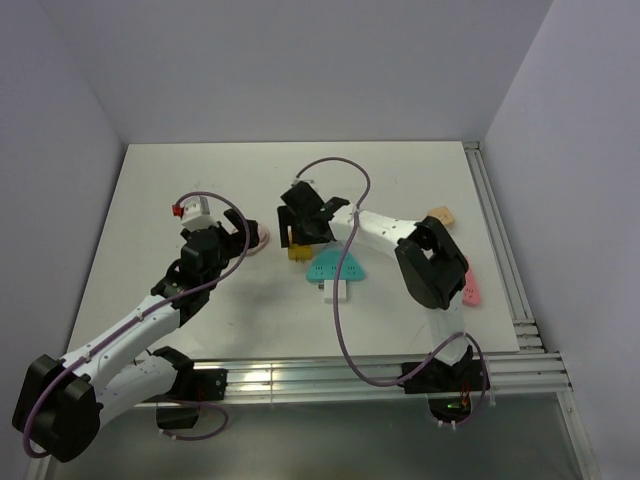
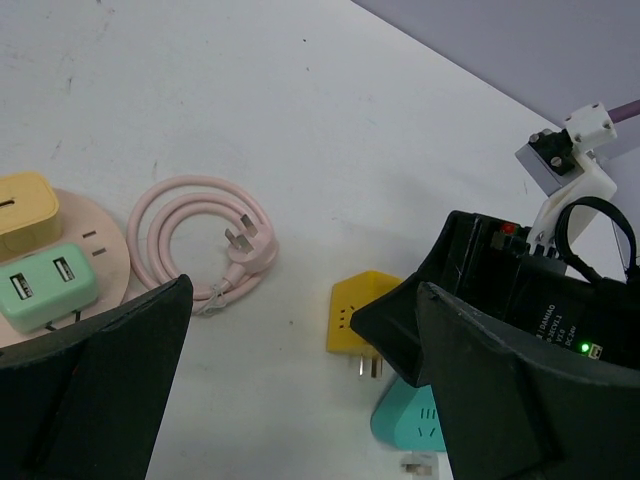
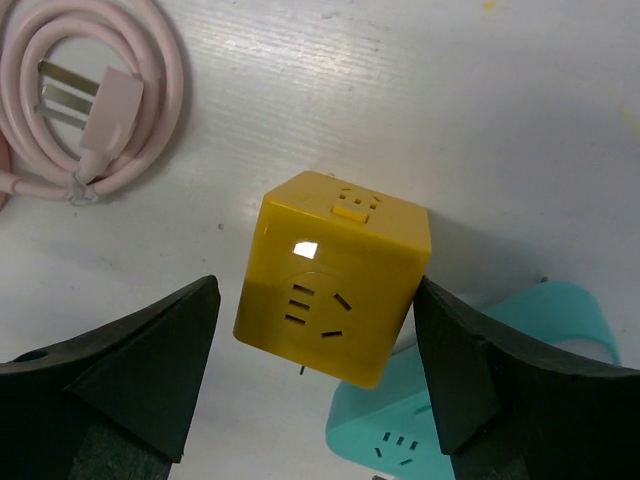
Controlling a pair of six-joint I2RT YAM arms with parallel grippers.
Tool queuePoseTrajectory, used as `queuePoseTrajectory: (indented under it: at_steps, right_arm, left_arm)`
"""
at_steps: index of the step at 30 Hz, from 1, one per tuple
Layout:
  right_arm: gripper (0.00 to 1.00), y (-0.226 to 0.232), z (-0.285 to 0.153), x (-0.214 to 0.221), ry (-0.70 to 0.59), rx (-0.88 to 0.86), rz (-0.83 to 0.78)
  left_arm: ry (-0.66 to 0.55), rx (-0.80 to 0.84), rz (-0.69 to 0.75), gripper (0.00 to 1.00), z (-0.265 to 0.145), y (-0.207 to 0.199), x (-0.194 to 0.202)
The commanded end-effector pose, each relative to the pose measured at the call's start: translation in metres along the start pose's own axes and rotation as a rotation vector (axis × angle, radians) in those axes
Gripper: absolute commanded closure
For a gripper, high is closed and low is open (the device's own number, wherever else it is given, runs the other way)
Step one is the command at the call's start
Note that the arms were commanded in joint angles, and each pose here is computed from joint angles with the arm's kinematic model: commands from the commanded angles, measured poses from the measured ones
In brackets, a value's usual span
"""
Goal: Insert the plug
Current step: Move the plug to the center of the board.
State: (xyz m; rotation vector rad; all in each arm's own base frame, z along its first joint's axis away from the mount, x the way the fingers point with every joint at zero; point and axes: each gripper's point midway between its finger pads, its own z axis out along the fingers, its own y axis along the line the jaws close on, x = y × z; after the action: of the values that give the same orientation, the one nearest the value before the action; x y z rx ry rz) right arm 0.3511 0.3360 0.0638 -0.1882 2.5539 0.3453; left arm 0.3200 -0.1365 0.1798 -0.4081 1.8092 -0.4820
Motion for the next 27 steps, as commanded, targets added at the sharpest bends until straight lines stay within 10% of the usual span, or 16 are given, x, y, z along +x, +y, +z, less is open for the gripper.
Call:
queuePoseTrajectory:
  at_steps: [1, 7, 27]
  right_arm:
    - [0.19, 0.013, -0.008, -0.010, -0.035, -0.023, -0.018]
    - [0.46, 0.019, -0.016, -0.004, -0.025, -0.086, -0.058]
    - [0.54, 0.070, -0.085, 0.042, -0.119, -0.520, -0.427]
  left_arm:
    - [-0.033, 0.010, -0.021, 0.00, -0.001, -0.003, -0.008]
    - [-0.018, 0.035, -0.009, 0.01, 0.000, -0.007, -0.005]
    - [0.031, 0.014, -0.045, 0.00, -0.005, 0.000, -0.010]
